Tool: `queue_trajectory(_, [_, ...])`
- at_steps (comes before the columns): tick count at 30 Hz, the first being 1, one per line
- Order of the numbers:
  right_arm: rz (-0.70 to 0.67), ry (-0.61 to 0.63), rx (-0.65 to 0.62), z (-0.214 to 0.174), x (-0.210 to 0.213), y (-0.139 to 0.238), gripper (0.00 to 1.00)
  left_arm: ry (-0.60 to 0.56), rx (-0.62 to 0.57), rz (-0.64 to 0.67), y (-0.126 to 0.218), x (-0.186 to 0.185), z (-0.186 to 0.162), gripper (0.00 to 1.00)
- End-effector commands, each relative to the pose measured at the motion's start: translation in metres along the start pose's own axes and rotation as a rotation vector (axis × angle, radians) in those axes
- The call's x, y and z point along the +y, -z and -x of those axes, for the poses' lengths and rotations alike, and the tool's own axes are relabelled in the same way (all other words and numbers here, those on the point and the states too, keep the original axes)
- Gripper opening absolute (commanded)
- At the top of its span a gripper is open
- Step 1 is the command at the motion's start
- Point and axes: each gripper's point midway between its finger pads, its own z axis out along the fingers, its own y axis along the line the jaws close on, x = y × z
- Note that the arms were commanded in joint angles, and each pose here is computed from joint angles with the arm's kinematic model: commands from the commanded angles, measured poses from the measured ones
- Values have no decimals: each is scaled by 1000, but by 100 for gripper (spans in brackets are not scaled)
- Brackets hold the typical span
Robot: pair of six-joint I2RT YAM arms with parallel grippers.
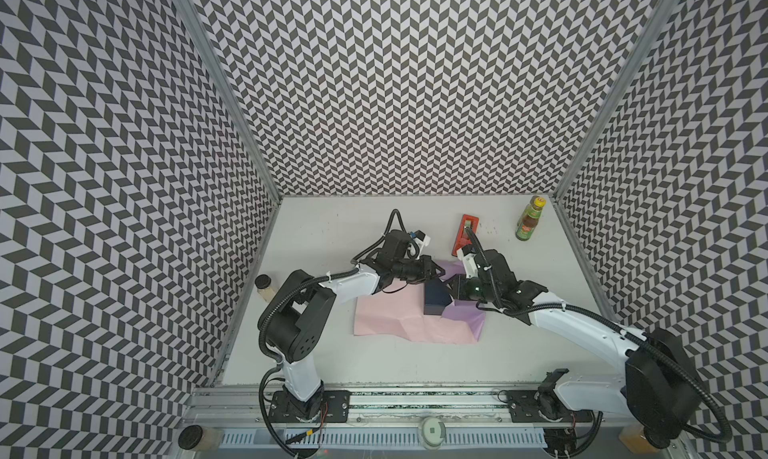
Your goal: Wrap the gift box in paper
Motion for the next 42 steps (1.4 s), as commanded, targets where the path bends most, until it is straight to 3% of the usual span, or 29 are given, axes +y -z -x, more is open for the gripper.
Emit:
queue_trajectory(1, [29, 40, -52, 11, 12, 12, 31, -34, 15, -3, -2, -2, 2, 5])
queue_trajectory(5, [5, 96, -98, 19, 15, 32, 49, -53, 40, -8, 2, 0, 0, 0])
queue_trajectory(8, [-9, 146, -140, 24, 15, 45, 56, -48, 55, -16, 8, 6, -1, 0])
queue_trajectory(15, [-98, 191, -209, 35, 2, 55, 61, -47, 105, -22, 15, 19, 0, 0])
queue_trajectory(23, [-133, 204, -161, 30, -7, 39, 64, -45, 141, -17, 17, 31, 3, 0])
queue_trajectory(33, [-325, 190, -136, 29, -46, 26, 72, -32, 140, -8, 18, 42, 13, 0])
queue_trajectory(38, [-284, 168, -113, 27, -51, 20, 88, -31, 148, 4, 18, 48, 16, 0])
queue_trajectory(42, [-177, 122, -69, 24, -51, 12, 93, -25, 155, 12, 17, 53, 13, 0])
